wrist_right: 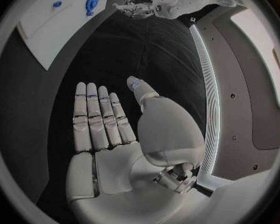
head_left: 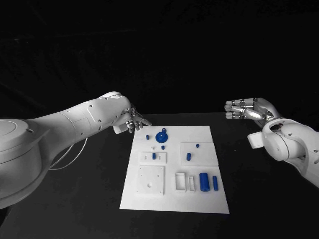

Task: Assemble the parts on the task board

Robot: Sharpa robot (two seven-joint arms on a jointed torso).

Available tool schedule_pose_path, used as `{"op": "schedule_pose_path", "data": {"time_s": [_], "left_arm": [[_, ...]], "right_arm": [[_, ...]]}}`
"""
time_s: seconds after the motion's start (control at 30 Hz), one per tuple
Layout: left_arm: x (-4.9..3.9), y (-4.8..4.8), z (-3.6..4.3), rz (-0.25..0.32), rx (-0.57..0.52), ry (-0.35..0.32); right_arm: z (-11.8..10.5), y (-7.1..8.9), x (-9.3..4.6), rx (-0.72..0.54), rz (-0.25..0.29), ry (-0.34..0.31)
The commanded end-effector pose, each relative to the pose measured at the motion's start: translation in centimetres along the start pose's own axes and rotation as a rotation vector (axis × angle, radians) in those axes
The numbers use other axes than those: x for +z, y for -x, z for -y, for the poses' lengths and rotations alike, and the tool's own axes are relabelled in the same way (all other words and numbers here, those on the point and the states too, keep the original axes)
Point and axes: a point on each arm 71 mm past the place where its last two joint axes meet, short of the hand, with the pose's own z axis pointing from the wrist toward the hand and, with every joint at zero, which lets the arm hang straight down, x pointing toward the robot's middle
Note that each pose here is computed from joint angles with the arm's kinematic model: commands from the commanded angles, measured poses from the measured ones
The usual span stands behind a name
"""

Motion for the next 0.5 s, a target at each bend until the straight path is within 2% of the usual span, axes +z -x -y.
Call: {"op": "schedule_pose_path", "data": {"time_s": [0.03,0.23,0.5], "left_arm": [[0.48,-0.93,-0.05,-0.064,0.044,-0.009],[1.37,-1.99,-0.48,-0.085,0.039,0.012],[2.24,-2.88,-1.28,-0.096,0.025,0.034]], "right_arm": [[-0.3,-0.2,0.0,-0.006,-0.009,0.018],[-0.6,-0.5,0.0,-0.003,-0.015,0.025],[-0.8,-0.7,0.0,-0.002,-0.018,0.029]]}}
